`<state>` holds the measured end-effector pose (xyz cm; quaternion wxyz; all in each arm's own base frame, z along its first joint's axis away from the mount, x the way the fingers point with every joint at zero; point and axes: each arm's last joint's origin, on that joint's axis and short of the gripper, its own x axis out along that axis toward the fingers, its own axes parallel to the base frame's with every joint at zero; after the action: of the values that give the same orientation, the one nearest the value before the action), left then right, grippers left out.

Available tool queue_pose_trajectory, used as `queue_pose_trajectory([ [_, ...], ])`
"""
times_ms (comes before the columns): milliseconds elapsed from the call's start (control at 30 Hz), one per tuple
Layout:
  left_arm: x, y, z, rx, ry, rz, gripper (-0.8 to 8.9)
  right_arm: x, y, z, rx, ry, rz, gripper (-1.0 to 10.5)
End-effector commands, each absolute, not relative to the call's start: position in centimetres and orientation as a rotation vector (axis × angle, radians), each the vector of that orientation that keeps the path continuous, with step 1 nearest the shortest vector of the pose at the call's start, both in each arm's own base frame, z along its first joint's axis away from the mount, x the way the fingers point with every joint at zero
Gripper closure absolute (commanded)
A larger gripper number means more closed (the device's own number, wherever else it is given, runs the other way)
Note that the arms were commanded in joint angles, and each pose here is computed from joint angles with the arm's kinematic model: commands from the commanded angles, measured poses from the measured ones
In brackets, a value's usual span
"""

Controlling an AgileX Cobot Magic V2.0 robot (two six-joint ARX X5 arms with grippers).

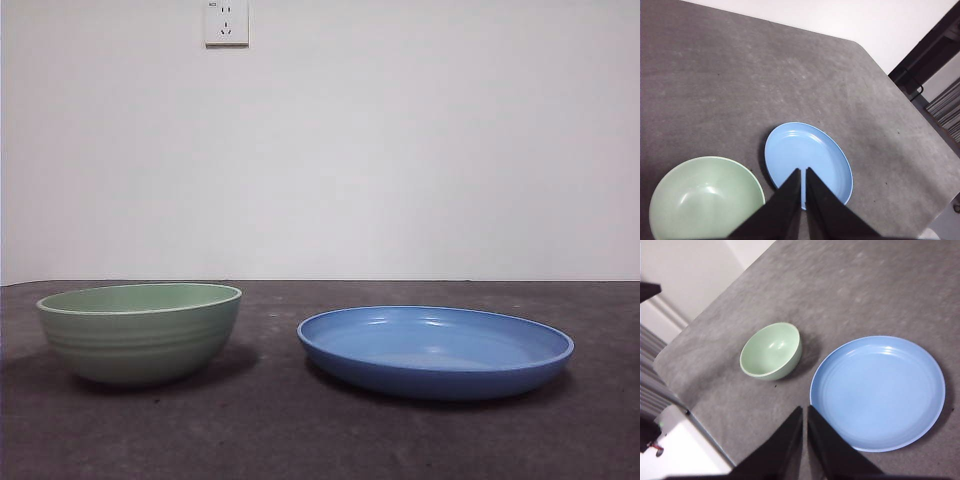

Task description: Place the green bowl on the blue plate

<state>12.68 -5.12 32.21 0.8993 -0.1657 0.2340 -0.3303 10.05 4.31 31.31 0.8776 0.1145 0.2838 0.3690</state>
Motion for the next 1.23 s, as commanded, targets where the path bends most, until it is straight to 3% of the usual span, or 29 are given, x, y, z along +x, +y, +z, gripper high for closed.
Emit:
queue_pose_trajectory([
  [33,12.7,-5.2,32.8,-0.312,0.454,-0.704,7.84,10.1,4.4,31.8,0.209,0.566,0.786,9.4],
  [100,12.7,-5.2,32.8,-0.312,0.453,-0.704,7.72,10.1,4.4,31.8,0.209,0.562,0.787,9.4],
  [167,12.7,-5.2,32.8,-0.311,0.452,-0.702,6.90,10.1,4.4,31.8,0.209,0.562,0.785,9.1],
  [267,12.8,-5.2,32.8,-0.311,0.451,-0.700,3.99,10.1,4.3,31.8,0.210,0.562,0.774,6.7],
  [300,12.8,-5.3,32.8,-0.309,0.445,-0.701,3.29,10.1,4.3,31.8,0.208,0.562,0.762,5.4],
  [400,12.8,-5.3,32.9,-0.307,0.438,-0.703,2.17,10.2,4.2,31.8,0.199,0.554,0.729,3.5],
  [667,12.8,-5.3,32.5,-0.320,0.482,-0.692,2.15,10.2,4.3,31.9,0.199,0.543,0.735,3.5],
  [1000,16.4,-5.3,28.5,-0.378,0.844,-0.552,2.16,10.1,4.4,32.0,0.275,0.577,0.785,3.5],
  [1233,20.9,-5.2,25.2,-0.368,1.004,-0.480,2.20,10.1,4.4,32.0,0.295,0.585,0.796,3.5],
])
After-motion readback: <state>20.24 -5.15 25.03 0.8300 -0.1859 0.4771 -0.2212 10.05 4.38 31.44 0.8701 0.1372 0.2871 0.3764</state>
